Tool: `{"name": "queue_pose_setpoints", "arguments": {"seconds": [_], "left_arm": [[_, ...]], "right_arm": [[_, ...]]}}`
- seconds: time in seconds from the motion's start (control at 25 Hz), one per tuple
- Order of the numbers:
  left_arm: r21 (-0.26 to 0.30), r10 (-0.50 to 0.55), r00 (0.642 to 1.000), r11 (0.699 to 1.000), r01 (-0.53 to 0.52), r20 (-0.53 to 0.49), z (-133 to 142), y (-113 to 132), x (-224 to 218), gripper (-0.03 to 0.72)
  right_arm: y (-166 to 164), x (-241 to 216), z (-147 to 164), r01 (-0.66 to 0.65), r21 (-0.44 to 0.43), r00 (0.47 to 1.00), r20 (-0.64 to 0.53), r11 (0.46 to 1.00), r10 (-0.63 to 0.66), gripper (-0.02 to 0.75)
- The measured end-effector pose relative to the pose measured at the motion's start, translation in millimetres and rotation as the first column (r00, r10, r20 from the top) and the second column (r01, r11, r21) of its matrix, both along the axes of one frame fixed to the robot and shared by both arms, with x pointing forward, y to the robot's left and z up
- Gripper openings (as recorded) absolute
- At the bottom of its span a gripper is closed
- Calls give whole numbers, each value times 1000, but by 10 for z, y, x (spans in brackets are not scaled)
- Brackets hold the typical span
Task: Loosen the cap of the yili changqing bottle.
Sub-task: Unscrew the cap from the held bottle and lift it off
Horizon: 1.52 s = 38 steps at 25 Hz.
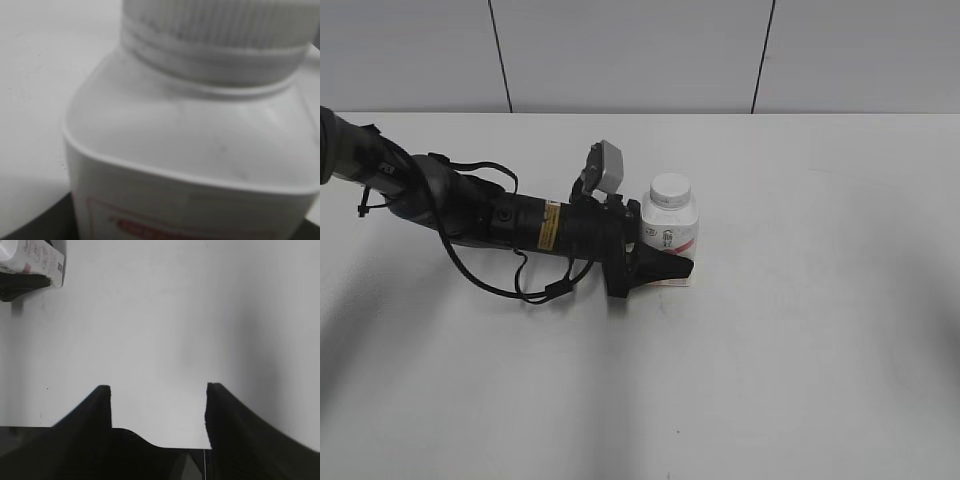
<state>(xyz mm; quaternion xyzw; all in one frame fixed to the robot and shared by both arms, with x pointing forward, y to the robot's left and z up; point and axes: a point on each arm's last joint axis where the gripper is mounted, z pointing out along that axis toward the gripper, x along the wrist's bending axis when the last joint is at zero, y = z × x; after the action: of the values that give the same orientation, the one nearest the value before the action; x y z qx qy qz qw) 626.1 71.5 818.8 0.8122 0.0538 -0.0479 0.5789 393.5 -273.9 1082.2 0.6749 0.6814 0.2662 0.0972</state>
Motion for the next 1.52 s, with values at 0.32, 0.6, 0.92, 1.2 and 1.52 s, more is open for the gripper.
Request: {"name": "queue_pose_setpoints", "arguments": {"seconds": [0.32,0.6,0.92,1.2,1.52], "left_arm": [[0,-5,1000,1000,5,2,0,0,-4,428],[1,-5,1000,1000,5,5,-1,0,-3,428],[2,-8,1000,1000,8,11,-1,1,-4,428],[1,-9,1000,1000,9,14,-1,1,-4,428],[2,-21,999,1000,21,40,-2,1,-7,427]], "right_arm": [[147,484,-143,-42,7,989,-145,999,42,472],[545,739,-236,-146,19,968,-202,989,147,472],[842,954,-126,-200,36,962,-183,979,203,472],[1119,1099,-155,-218,60,951,-212,974,226,472],[1213,1267,-63,-158,85,959,-226,984,173,472]]}}
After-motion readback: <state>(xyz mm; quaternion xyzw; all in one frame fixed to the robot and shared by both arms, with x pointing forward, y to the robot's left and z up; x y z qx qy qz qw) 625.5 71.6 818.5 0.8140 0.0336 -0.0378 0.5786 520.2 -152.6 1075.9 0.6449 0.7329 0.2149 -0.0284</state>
